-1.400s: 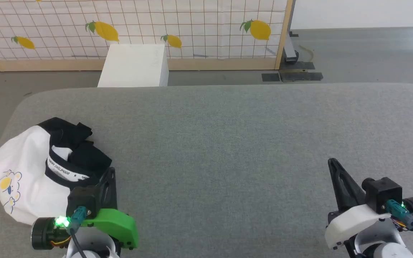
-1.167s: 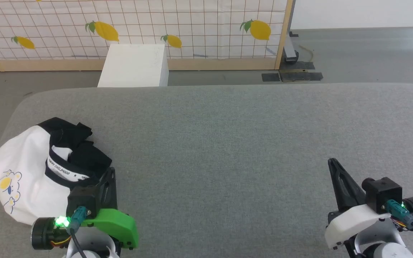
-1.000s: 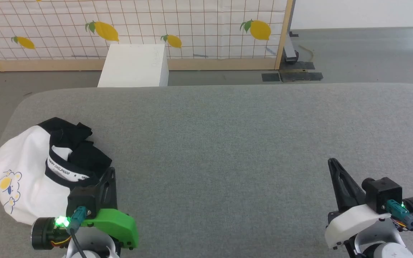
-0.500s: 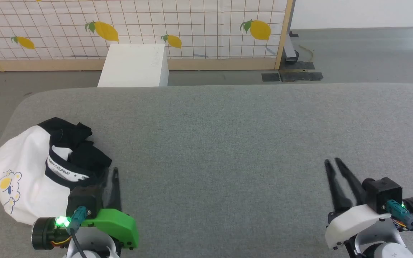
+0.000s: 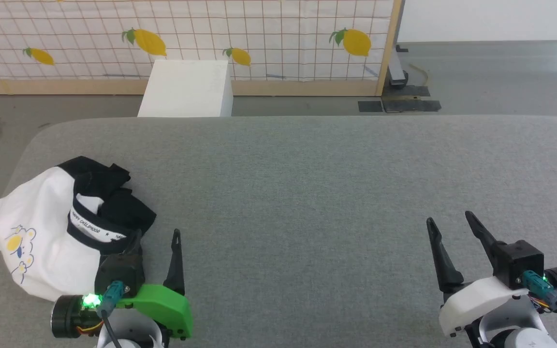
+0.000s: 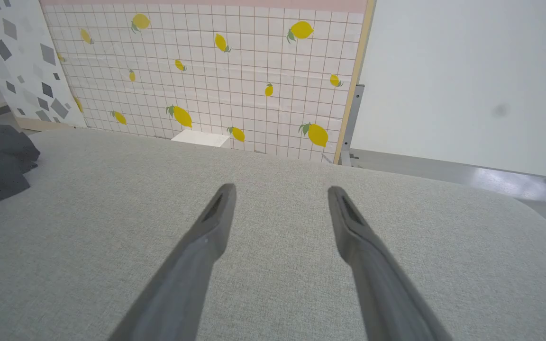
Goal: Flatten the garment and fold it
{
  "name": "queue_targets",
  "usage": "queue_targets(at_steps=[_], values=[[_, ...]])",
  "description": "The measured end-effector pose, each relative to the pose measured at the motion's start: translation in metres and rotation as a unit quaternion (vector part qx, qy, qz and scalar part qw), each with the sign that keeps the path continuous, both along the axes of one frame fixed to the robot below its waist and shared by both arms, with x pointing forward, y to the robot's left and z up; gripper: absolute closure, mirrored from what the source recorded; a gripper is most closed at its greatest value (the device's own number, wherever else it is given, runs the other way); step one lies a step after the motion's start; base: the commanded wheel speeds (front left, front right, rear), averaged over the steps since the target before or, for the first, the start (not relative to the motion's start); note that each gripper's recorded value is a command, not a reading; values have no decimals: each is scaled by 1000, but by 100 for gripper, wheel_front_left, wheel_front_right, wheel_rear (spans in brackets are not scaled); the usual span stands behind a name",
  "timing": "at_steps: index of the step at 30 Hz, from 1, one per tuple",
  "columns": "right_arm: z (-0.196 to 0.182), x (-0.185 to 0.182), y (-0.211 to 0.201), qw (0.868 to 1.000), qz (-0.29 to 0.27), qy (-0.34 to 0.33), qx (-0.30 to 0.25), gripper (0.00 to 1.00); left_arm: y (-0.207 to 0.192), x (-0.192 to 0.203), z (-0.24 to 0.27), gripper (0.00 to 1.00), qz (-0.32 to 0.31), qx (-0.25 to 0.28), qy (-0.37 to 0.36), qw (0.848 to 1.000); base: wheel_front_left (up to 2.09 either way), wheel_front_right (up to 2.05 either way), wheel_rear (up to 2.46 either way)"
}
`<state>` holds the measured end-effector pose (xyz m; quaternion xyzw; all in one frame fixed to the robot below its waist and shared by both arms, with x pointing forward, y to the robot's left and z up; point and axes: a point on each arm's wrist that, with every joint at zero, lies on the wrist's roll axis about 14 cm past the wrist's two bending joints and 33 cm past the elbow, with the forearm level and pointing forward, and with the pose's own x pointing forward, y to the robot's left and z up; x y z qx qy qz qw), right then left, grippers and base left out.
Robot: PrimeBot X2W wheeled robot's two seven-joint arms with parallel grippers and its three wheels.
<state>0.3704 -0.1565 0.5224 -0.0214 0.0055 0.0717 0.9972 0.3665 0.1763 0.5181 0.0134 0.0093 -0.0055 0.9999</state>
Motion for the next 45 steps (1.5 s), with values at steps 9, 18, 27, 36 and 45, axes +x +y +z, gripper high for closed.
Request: queue_targets(at_steps=[9,18,27,36,45], values=[[1,6,15,1000,22,-4,5,0,12,-7,-1,0,22,-3,-3,1000,0,0,0],[1,13,37,998,55,-7,10,0,35,-20,-1,0,56,-4,-8,998,0,0,0],[1,21,63,996,91,-10,13,0,61,-36,1,0,98,-2,-17,995,0,0,0],[1,27,87,992,124,-12,18,0,83,-52,2,0,138,-10,-25,990,-14,-14,-14],[5,31,107,988,150,-20,27,0,100,-67,2,0,172,-13,-30,985,-2,-2,-2]])
